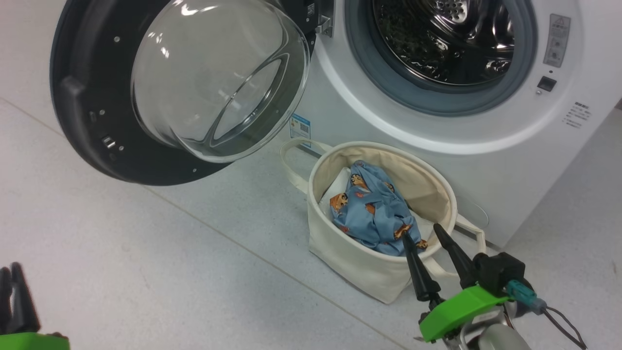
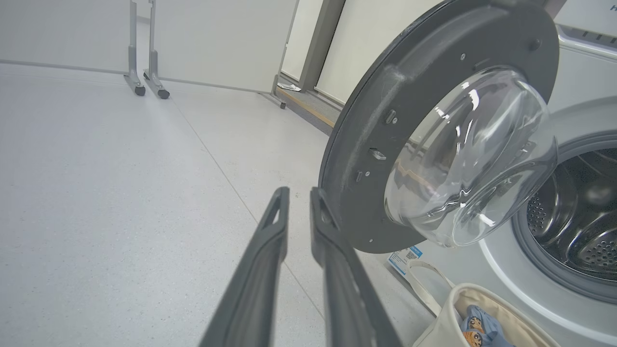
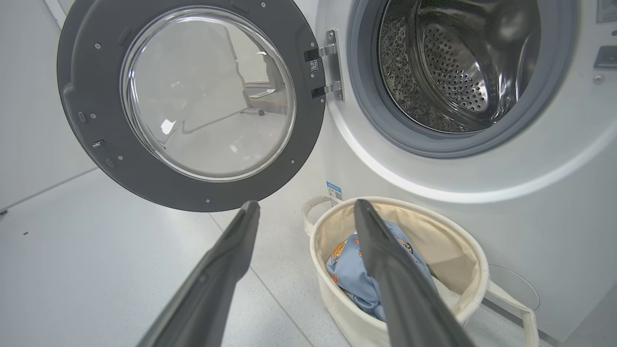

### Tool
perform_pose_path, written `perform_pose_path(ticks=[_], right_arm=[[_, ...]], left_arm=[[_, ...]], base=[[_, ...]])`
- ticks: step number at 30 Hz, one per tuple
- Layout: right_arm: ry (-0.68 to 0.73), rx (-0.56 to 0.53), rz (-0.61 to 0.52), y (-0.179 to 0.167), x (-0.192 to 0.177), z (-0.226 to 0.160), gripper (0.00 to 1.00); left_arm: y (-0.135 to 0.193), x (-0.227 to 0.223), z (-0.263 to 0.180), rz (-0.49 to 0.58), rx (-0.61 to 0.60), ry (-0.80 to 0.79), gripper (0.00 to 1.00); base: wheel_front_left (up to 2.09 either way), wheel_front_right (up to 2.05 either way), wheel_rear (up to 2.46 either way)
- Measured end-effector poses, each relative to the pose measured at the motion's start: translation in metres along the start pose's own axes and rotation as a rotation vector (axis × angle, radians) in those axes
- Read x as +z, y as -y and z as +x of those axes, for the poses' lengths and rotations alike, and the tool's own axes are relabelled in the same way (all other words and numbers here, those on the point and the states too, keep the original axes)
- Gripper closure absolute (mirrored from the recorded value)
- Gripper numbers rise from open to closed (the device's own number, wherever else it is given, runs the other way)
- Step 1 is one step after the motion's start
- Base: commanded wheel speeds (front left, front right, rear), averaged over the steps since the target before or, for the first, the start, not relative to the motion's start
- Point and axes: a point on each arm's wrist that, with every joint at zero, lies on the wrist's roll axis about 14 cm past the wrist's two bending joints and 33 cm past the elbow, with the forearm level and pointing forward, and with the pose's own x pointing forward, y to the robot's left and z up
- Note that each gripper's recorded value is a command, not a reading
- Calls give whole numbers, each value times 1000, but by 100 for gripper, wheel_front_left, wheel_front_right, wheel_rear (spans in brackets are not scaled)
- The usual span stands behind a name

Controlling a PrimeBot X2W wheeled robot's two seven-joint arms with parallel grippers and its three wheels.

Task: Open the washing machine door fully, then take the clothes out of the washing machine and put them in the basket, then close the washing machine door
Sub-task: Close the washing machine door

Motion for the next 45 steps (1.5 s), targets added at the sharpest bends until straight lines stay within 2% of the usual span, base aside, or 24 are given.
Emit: perform_pose_path(ticks=[3,5,8,19,28,36,45], right_arm=[[-5,-8,3,3,-2,-1,0],[-11,-11,6,4,-5,-1,0],[-25,-8,9,6,-10,0,0],[-72,24,-31,18,-26,7,0],[-98,33,-58,35,-37,17,0],[-133,25,-73,55,-47,22,0],[-143,-11,-78,82,-53,25,0]], left_arm=[[-2,5,4,-35,-1,5,90],[-4,9,8,-71,-1,4,92],[-6,25,23,-182,-10,3,100],[-16,76,87,-628,-3,-59,100],[3,86,125,-831,-44,-180,100],[37,91,161,-866,-78,-223,100],[88,88,199,-826,-128,-225,100]], base=[[0,0,0],[0,0,0],[0,0,0],[0,0,0],[0,0,0],[0,0,0],[0,0,0]])
